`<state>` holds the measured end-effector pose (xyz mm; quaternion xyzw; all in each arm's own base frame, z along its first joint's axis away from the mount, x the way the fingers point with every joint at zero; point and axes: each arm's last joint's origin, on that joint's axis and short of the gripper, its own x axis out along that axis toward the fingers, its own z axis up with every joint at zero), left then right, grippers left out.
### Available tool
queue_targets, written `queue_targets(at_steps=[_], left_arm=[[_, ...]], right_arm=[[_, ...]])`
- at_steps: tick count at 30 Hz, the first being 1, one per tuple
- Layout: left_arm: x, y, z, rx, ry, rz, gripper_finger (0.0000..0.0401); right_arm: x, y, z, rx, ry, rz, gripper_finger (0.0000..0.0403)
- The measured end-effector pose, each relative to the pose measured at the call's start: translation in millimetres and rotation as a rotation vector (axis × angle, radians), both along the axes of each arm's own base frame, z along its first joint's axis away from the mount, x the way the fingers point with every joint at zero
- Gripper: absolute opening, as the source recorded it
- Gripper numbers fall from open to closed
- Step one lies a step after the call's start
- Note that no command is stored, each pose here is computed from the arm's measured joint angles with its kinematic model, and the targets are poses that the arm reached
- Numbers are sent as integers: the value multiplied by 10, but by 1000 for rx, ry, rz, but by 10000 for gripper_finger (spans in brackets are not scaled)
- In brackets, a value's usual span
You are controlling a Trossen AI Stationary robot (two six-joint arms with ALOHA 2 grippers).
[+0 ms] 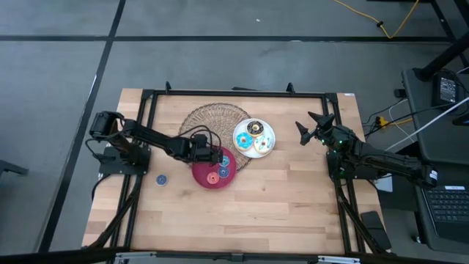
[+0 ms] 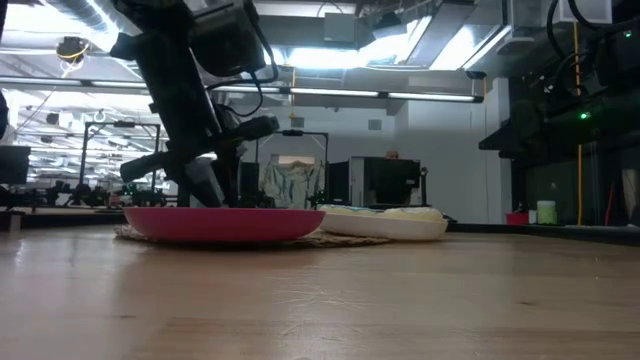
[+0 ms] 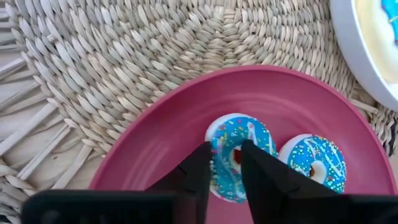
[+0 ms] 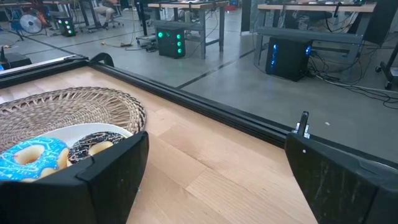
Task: Pick & Place donuts
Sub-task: Put the small light blue donut on the pink plate, then put the blue donut on the pink plate
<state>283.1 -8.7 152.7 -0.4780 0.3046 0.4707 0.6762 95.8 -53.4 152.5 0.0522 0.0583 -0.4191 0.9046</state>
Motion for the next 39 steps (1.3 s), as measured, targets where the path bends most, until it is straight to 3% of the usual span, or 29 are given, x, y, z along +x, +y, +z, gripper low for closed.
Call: queue_targets(at_steps=[9, 14, 24, 39], left_arm=[[2, -3, 20, -2, -13, -1, 176], [-2, -3, 73, -4, -30, -2, 210], [-130, -88, 304, -15, -65, -37, 217], [-833, -497, 678, -50, 108, -159, 216]], right_arm=[[0, 0, 0, 0, 0, 0, 376], [0, 0, 0, 0, 0, 0, 376], [0, 0, -1, 0, 0, 0, 376], [0, 0, 0, 0, 0, 0, 376]])
